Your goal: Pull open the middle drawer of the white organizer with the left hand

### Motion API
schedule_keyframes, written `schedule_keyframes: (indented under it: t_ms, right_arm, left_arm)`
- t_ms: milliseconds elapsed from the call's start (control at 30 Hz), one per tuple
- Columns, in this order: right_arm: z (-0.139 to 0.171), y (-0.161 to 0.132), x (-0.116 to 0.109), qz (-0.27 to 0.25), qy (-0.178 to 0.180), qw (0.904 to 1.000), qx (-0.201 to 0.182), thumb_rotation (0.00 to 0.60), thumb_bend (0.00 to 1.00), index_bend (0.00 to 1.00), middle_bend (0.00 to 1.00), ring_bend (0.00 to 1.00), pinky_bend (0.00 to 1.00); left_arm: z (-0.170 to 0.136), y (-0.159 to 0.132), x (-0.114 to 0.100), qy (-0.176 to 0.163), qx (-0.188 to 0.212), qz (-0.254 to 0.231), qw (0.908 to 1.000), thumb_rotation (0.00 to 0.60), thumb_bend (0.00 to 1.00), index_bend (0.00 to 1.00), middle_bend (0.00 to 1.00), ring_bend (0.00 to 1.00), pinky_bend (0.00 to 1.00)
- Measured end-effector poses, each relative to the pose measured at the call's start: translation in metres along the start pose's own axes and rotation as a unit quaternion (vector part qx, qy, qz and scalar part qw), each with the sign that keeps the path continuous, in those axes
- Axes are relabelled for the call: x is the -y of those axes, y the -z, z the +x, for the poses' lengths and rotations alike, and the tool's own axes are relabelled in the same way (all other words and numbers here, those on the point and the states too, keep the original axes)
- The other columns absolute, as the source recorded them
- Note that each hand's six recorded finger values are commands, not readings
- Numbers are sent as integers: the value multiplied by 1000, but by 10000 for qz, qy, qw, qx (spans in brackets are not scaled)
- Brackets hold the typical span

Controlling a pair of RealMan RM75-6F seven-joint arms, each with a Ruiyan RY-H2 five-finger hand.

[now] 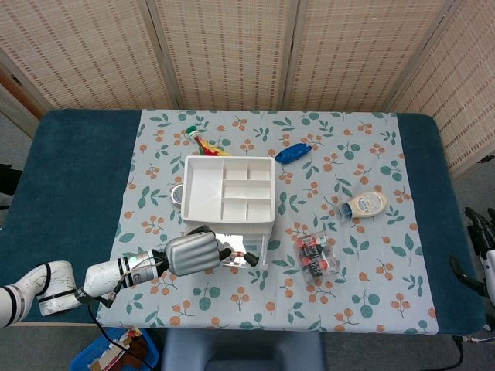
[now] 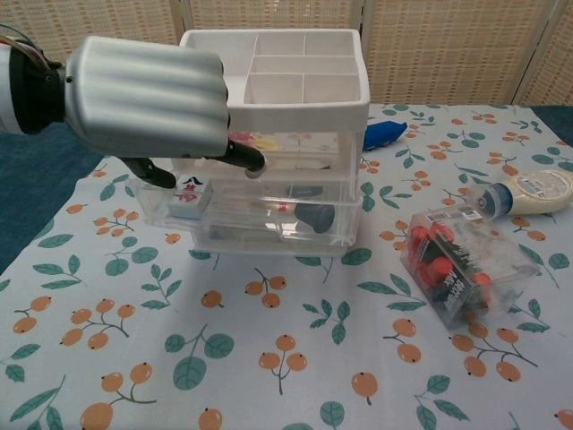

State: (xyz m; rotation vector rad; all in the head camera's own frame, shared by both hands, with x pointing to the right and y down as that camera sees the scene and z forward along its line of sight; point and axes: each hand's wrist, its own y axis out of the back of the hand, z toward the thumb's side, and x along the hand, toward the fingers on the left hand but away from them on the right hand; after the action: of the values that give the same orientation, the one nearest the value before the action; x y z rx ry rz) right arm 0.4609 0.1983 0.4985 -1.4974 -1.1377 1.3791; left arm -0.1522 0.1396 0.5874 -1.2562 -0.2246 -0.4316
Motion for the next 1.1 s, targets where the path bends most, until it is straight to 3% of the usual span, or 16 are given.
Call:
schedule_keyframes:
  t_ms: [1100]
  right_arm:
    - [0,4,1,-19,8,10000,51,600,368,0,157,73,145]
  left_arm:
    - [-1,2,3,364,-161,41,9992,600,39,327,994,1000,1000]
